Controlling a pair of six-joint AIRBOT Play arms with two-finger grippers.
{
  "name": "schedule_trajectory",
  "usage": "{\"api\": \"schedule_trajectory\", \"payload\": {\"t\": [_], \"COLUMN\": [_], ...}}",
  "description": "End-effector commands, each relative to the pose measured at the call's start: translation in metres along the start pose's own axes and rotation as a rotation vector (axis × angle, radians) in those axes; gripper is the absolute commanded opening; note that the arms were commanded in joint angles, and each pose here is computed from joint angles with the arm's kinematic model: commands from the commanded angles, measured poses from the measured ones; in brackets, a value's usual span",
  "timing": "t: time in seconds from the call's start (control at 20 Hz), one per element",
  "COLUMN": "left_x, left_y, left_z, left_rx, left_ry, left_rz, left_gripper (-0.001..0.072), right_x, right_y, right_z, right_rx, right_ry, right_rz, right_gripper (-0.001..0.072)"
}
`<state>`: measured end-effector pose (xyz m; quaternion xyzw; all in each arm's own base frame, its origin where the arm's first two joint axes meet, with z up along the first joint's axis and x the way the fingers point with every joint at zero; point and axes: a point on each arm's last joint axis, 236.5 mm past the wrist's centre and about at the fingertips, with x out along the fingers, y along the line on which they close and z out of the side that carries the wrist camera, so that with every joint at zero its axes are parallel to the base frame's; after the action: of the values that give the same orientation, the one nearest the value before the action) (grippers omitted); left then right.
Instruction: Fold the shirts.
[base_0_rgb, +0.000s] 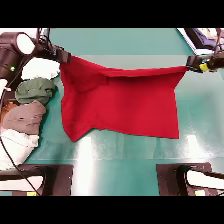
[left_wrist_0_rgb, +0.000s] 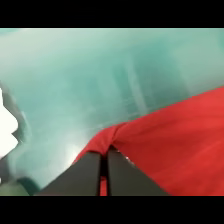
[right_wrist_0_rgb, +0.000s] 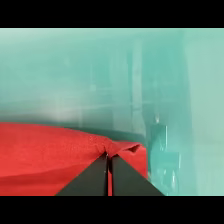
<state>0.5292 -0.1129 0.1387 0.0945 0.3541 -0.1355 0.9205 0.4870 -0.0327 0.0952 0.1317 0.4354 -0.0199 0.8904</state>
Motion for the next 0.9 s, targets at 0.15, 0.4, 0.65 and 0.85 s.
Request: {"api": "schedule_trajectory", "payload": {"t": [0.15, 0.4, 0.65, 0.85], "left_x": [0.013, 0.009, 0.019, 0.013], "left_y": [0.017, 0.01, 0.004, 0.0], "left_z": [-0.062, -0.169, -0.198, -0.204], "left_rx": [0.024, 0.01, -0.023, -0.031], "left_ry": [0.235, 0.579, 0.623, 0.66], "left_rz": [0.008, -0.066, -0.074, -0.09], "left_gripper": [0.0023, 0.0023, 0.0024, 0.0175], "right_x": [0.029, 0.038, 0.056, 0.057], "right_y": [0.008, 0.012, 0.003, 0.001], "right_z": [-0.047, -0.089, -0.125, -0.139], "right_rx": [-0.049, -0.109, -0.083, -0.079], "right_ry": [0.178, 0.302, 0.357, 0.397], "right_rz": [0.008, -0.019, -0.025, -0.028], "right_gripper": [0.0011, 0.0011, 0.0012, 0.0023]}}
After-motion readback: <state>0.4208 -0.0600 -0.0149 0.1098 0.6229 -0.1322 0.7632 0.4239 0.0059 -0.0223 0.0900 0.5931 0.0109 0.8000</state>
